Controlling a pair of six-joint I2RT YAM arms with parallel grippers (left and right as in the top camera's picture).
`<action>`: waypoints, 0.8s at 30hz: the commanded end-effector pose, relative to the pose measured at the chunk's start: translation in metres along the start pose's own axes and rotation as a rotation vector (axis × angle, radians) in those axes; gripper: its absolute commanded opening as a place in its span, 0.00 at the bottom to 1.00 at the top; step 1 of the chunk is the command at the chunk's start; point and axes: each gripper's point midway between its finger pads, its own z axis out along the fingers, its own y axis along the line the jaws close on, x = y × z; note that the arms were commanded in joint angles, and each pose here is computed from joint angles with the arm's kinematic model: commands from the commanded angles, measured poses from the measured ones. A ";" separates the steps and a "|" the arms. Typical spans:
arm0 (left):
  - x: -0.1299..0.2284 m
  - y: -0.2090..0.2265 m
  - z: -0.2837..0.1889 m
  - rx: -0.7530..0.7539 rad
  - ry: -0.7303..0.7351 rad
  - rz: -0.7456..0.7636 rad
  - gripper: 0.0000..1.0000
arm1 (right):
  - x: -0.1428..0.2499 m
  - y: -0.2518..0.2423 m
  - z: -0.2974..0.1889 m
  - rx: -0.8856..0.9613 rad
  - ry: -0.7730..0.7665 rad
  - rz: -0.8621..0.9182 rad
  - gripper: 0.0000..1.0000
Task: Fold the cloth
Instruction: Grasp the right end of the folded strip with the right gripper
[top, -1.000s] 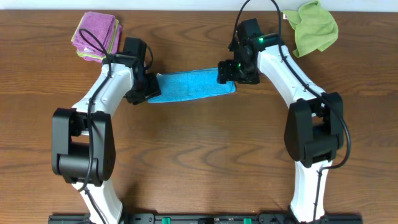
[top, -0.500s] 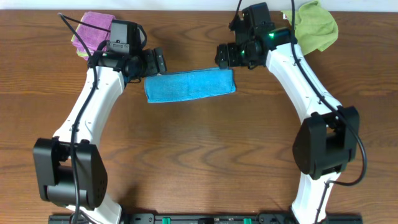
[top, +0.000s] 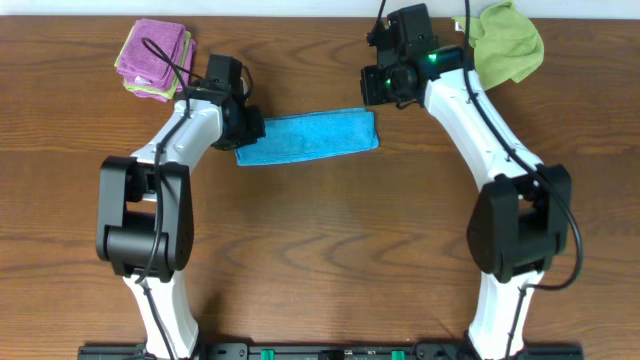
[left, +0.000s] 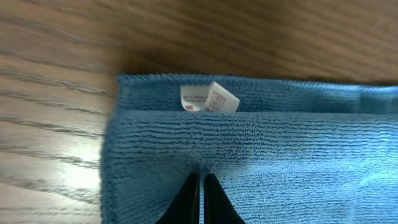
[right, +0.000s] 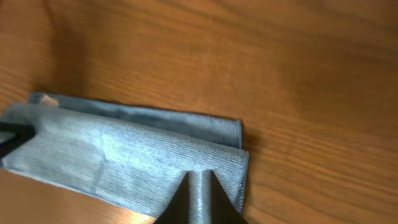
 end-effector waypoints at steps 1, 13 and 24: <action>0.003 -0.001 0.009 -0.001 0.017 0.000 0.06 | 0.014 -0.001 0.023 -0.038 0.064 0.011 0.61; 0.013 0.009 0.018 -0.052 0.055 -0.007 0.06 | 0.045 -0.039 0.040 -0.355 0.214 0.258 0.93; 0.013 0.009 0.018 -0.051 0.056 -0.011 0.06 | 0.076 -0.018 0.074 -0.400 0.320 0.256 0.83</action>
